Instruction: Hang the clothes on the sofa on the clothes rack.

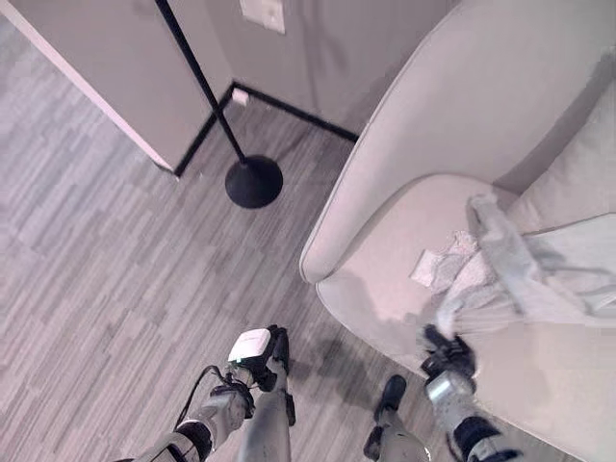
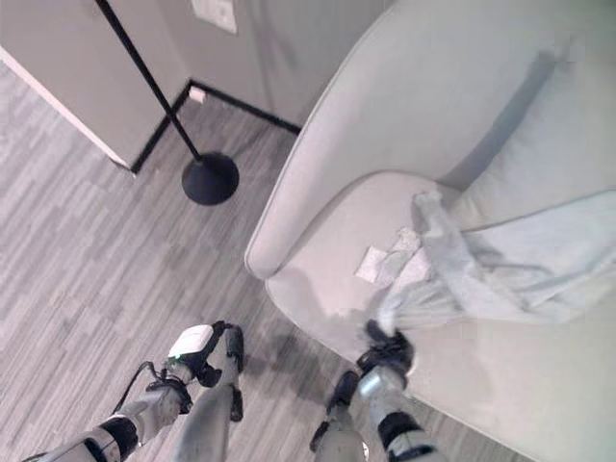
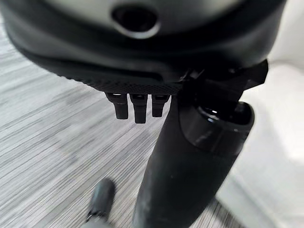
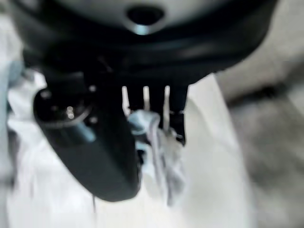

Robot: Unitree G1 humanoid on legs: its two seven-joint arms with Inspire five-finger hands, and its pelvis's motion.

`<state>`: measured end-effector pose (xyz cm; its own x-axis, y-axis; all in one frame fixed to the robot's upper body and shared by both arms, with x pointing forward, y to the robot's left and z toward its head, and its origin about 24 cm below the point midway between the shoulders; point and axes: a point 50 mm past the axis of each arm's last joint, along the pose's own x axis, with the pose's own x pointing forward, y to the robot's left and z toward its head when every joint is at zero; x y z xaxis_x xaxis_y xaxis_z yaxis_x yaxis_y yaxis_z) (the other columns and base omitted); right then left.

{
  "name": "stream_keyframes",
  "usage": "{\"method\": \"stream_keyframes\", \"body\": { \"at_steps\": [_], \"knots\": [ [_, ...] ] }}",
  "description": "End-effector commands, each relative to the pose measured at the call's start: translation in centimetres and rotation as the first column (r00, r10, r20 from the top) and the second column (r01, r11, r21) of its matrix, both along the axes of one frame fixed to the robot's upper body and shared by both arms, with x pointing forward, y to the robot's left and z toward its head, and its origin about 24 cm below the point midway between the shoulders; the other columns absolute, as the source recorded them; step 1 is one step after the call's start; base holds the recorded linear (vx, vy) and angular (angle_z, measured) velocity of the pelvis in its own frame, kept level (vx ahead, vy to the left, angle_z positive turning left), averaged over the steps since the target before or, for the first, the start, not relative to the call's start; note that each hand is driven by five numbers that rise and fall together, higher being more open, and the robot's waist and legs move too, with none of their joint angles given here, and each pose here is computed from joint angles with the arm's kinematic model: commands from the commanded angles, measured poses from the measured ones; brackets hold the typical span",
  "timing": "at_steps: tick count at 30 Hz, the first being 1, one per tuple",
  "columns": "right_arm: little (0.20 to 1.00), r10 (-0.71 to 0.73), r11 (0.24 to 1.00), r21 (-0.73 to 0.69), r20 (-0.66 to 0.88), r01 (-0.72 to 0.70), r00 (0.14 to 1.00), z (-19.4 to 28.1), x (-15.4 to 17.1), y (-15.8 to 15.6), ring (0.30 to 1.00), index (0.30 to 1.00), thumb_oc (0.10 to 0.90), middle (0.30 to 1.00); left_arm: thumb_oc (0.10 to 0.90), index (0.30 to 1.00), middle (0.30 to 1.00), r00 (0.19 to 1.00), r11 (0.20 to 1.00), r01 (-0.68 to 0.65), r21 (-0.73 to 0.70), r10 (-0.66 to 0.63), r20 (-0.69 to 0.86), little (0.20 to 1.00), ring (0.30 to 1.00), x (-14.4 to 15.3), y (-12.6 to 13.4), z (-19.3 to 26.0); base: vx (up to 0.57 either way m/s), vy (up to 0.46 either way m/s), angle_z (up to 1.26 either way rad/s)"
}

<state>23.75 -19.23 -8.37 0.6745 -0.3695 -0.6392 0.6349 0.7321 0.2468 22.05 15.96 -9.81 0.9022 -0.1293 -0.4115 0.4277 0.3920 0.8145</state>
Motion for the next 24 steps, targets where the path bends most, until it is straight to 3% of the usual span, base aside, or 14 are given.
{"method": "stream_keyframes", "body": {
  "at_steps": [1, 5, 6, 8, 12, 13, 14, 15, 16, 18, 21, 22, 24],
  "knots": [
    [0.3, 0.069, 0.996, 0.032, 0.234, -0.079, 0.97, 3.4, 3.5, 1.8, 0.3, 0.3, 0.4, 0.3, 0.8, 0.9, 0.9, 1.0, 1.0, -0.011, 0.006, 0.011, -0.01, 0.9, 0.9, -0.1, 1.5, 0.1, 0.06, -0.035, 0.07],
    [0.3, 0.157, 0.986, 0.0, 0.355, -0.168, 0.921, 5.7, 4.5, 1.9, 0.3, 0.3, 0.4, 0.3, 0.8, 0.9, 0.9, 0.998, 0.997, -0.069, -0.04, 0.068, -0.017, 0.9, 0.9, -0.6, 2.5, 0.2, 0.03, -0.011, 0.02],
    [0.3, 0.223, 0.973, -0.054, 0.455, -0.223, 0.862, 8.3, 5.6, 1.9, 0.3, 0.3, 0.4, 0.3, 0.8, 0.9, 0.9, 0.992, 0.989, -0.127, -0.077, 0.127, -0.01, 0.9, 0.9, -0.8, 3.3, 0.5, 0.0, 0.0, 0.0],
    [0.3, 0.223, 0.973, -0.055, 0.455, -0.223, 0.862, 8.3, 5.6, 1.9, 0.3, 0.3, 0.4, 0.3, 0.8, 0.9, 0.9, 0.992, 0.989, -0.127, -0.077, 0.127, -0.01, 0.9, 0.9, -0.7, 3.3, 0.5, 0.01, -0.001, 0.09],
    [0.3, 0.388, 0.92, -0.249, 0.682, -0.303, 0.62, 16.8, 8.4, 2.7, 0.3, 0.3, 0.4, 0.3, 0.8, 0.9, 0.9, 0.977, 0.965, -0.212, -0.152, 0.213, -0.01, 0.9, 0.9, -1.1, 4.1, 0.7, 0.03, 0.006, 0.03],
    [0.3, 0.439, 0.895, -0.316, 0.75, -0.314, 0.495, 20.5, 9.0, 3.5, 0.3, 0.3, 0.4, 0.3, 0.8, 0.9, 0.9, 0.97, 0.953, -0.239, -0.185, 0.242, -0.009, 0.9, 0.9, -1.2, 4.3, 0.9, 0.02, 0.026, -0.04],
    [0.3, 0.439, 0.895, -0.317, 0.75, -0.314, 0.495, 20.6, 9.0, 3.5, 0.3, 0.3, 0.4, 0.3, 0.8, 0.9, 0.9, 0.97, 0.953, -0.239, -0.186, 0.242, -0.008, 0.9, 0.9, -1.2, 4.3, 0.9, 0.04, 0.038, -0.06],
    [0.3, 0.475, 0.873, -0.38, 0.805, -0.305, 0.355, 24.4, 8.9, 4.4, 0.3, 0.3, 0.4, 0.3, 0.8, 0.9, 0.9, 0.963, 0.94, -0.265, -0.216, 0.269, -0.011, 0.9, 0.9, -1.3, 4.4, 1.0, 0.01, 0.033, -0.11],
    [0.3, 0.486, 0.866, -0.403, 0.818, -0.294, 0.31, 25.8, 8.9, 4.6, 0.3, 0.3, 0.4, 0.3, 0.8, 0.9, 0.9, 0.959, 0.934, -0.278, -0.225, 0.283, -0.012, 0.9, 0.9, -1.4, 4.4, 1.0, 0.02, 0.048, -0.11],
    [0.3, 0.538, 0.836, -0.514, 0.838, -0.192, 0.096, 32.7, 8.6, 5.4, 0.3, 0.3, 0.4, 0.3, 0.8, 0.9, 0.9, 0.945, 0.905, -0.312, -0.291, 0.328, 0.009, 0.9, 0.9, -1.4, 4.4, 1.5, 0.01, 0.048, -0.14],
    [0.3, 0.543, 0.833, -0.542, 0.839, -0.11, -0.022, 36.8, 7.8, 5.9, 0.3, 0.3, 0.4, 0.3, 0.8, 0.9, 0.9, 0.932, 0.883, -0.323, -0.34, 0.359, 0.047, 0.9, 0.9, -0.8, 4.2, 2.3, 0.0, 0.01, -0.03],
    [0.3, 0.544, 0.833, -0.543, 0.839, -0.109, -0.023, 36.8, 7.8, 5.9, 0.3, 0.3, 0.4, 0.3, 0.8, 0.9, 0.9, 0.932, 0.883, -0.322, -0.341, 0.359, 0.048, 0.9, 0.9, -0.8, 4.2, 2.3, 0.0, 0.0, 0.0],
    [0.3, 0.538, 0.838, -0.545, 0.834, -0.023, -0.124, 40.4, 6.7, 6.2, 0.3, 0.3, 0.4, 0.3, 0.8, 0.9, 0.9, 0.903, 0.86, -0.31, -0.406, 0.4, 0.157, 0.9, 0.9, 0.4, 4.0, 4.1, 0.0, 0.0, 0.0]
  ]
}}
